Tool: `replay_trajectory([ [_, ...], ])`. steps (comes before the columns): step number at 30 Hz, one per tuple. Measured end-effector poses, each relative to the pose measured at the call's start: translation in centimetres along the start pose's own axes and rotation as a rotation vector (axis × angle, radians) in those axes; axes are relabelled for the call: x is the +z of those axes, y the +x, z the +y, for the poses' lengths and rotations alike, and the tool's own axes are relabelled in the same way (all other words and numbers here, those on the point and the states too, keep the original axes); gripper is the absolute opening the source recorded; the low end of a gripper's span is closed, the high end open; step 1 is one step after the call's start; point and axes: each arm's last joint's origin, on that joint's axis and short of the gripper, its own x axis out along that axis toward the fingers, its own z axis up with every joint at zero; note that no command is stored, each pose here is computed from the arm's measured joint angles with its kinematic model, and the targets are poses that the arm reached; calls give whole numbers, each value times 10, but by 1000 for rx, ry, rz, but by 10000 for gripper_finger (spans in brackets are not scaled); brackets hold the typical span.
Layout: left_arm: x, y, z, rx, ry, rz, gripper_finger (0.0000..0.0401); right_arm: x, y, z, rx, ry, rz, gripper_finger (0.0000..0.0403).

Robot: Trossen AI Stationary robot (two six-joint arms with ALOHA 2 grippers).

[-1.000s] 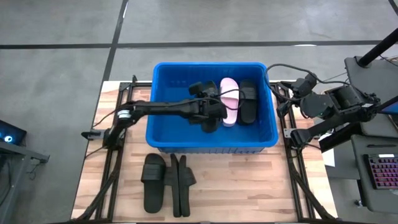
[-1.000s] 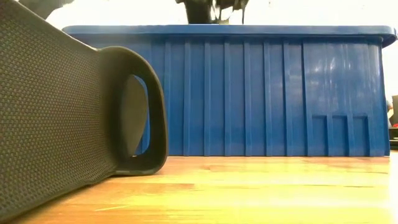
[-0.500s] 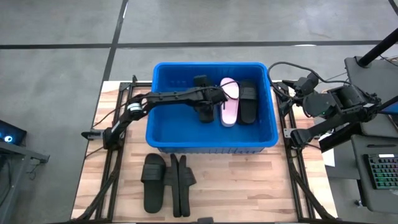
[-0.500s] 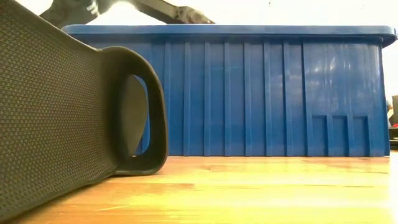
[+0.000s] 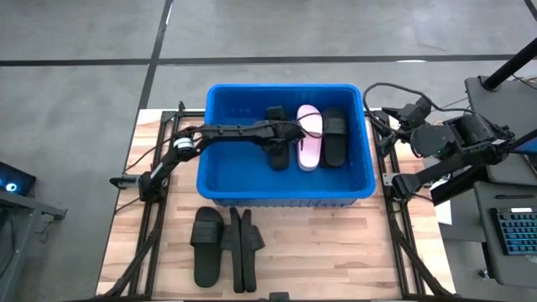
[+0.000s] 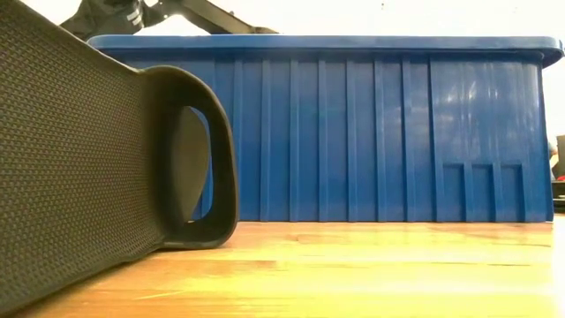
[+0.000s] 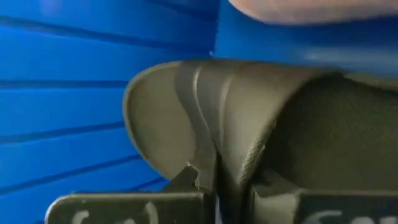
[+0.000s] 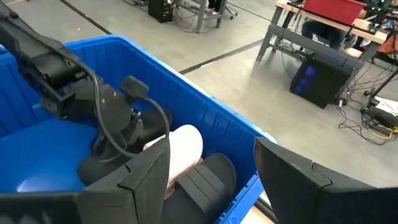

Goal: Pick and place slides into bin
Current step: Put the black slide into the blue bin

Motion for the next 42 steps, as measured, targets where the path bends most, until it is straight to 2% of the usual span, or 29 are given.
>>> replay_trajectory([
  [7,2,-6,-20,-24,25,-36,0,0,-1,-2,4,-18,-1,224],
  [13,8,-11,-26,-31,4,-86,0,-1,-2,-4,8,-17,-2,224],
  [23,7,2,-11,23,-65,-88,0,-1,-3,-5,10,-11,-5,224],
  [30,8,7,-6,3,-111,-121,3,-1,-3,-5,11,-11,-5,224],
  [35,8,11,-5,-41,-98,-151,45,-1,-3,-5,11,-11,-5,224],
  [42,7,15,-6,-128,-95,-180,157,-1,-3,-5,11,-11,-5,224],
])
